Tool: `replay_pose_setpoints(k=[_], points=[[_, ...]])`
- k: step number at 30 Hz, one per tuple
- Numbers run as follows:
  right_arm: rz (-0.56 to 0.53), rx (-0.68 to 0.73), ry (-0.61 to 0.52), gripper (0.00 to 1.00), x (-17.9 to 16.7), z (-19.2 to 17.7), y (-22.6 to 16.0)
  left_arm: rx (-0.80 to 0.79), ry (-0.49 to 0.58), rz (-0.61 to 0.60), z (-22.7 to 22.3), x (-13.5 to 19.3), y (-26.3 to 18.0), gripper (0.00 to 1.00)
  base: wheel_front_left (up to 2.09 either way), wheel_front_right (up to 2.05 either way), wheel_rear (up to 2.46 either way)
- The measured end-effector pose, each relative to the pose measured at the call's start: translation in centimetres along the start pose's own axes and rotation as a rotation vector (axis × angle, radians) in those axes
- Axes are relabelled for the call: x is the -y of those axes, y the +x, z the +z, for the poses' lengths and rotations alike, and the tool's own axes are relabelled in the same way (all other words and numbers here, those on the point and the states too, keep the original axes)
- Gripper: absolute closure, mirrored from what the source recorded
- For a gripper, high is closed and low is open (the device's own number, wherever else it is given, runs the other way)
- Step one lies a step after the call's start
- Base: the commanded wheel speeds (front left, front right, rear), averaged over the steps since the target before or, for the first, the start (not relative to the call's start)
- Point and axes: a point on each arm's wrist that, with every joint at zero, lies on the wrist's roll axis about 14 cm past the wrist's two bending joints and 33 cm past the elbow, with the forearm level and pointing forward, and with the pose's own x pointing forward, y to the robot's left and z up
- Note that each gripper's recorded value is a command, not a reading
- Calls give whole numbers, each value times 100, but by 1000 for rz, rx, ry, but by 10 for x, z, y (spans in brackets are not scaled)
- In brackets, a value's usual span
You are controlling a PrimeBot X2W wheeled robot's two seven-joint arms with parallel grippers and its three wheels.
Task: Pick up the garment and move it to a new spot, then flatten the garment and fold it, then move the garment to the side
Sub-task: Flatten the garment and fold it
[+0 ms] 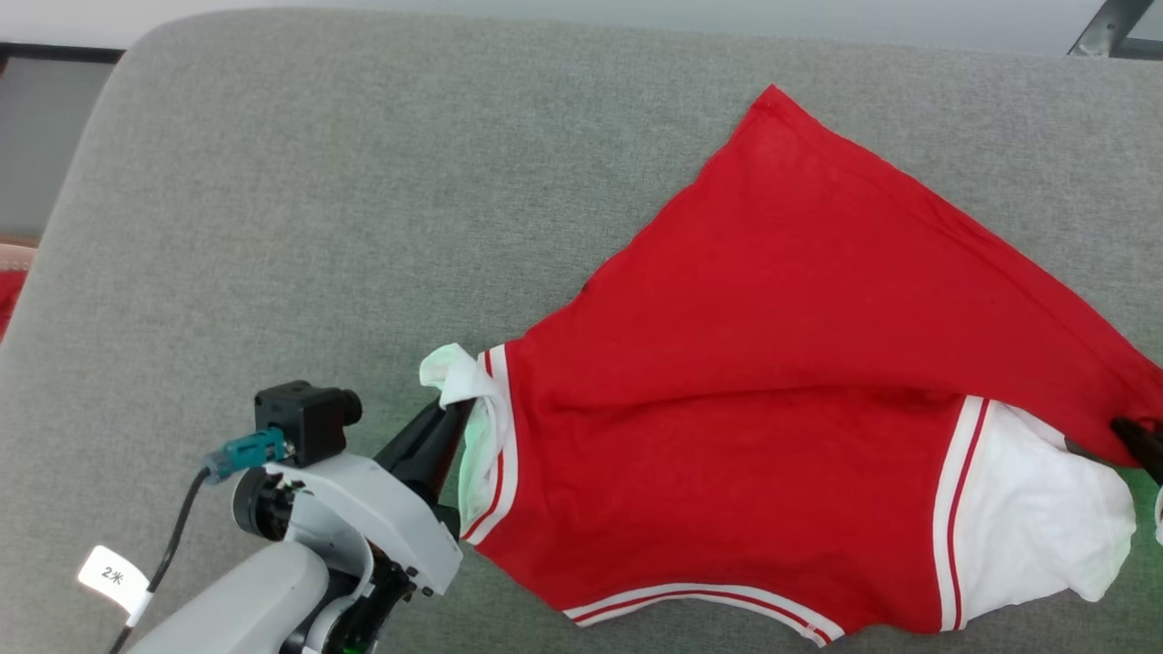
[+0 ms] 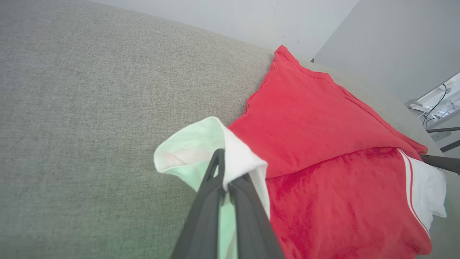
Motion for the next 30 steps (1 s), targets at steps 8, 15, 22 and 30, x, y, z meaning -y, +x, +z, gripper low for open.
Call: replay_pose_setpoints(k=[8,15,22,30], points=[[-2,69,-59,0,-10,17,-12,-3,2,-7,0,3,0,99,0,0,0],[14,240,-177,0,-26,48,-35,0,1,-8,1,4,-2,96,0,0,0],[48,605,-392,0,-59,103,-68,6,3,-12,3,6,-2,95,0,0,0],[145,898,-553,0,-110,142,-76,8,-2,-6,2,6,-6,93,0,0,0]])
